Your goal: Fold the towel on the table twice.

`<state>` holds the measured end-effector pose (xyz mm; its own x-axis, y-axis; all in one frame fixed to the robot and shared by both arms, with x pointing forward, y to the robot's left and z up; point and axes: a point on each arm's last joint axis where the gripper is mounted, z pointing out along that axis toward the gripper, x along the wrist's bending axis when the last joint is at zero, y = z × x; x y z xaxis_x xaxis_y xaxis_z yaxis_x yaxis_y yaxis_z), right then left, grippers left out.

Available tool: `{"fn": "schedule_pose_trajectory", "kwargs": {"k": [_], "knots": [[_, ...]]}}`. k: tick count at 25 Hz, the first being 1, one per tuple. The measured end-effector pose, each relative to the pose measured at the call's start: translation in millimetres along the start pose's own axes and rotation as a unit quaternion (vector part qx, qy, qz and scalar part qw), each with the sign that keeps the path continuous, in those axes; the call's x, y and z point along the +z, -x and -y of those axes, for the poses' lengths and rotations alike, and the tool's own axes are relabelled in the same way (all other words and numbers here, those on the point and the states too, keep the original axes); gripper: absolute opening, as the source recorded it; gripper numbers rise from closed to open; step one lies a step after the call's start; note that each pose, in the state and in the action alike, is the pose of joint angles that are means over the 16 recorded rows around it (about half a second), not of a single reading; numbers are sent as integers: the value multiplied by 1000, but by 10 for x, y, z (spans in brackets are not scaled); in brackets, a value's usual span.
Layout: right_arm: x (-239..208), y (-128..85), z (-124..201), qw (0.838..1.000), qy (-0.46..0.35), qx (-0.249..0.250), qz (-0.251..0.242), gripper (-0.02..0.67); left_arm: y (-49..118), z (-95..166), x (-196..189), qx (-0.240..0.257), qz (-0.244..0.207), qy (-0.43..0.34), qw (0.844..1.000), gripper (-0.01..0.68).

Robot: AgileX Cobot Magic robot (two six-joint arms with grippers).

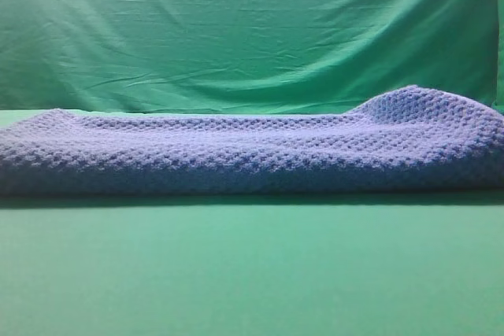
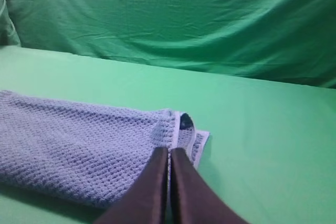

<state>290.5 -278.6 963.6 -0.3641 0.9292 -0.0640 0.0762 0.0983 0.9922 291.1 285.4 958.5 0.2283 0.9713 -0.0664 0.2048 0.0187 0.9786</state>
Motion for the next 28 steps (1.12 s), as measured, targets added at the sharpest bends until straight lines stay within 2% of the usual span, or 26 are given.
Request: {"fn": "schedule_pose_trajectory", "kwargs": {"k": [13,28], "knots": [[-15,-3,167,996,-91,-5,-2,0,1,59,1,30,2,-29,999,0],[-20,-2,185,995,-103,-1,-1,0,-6,60,0,54,-2,-31,998,0]]}}
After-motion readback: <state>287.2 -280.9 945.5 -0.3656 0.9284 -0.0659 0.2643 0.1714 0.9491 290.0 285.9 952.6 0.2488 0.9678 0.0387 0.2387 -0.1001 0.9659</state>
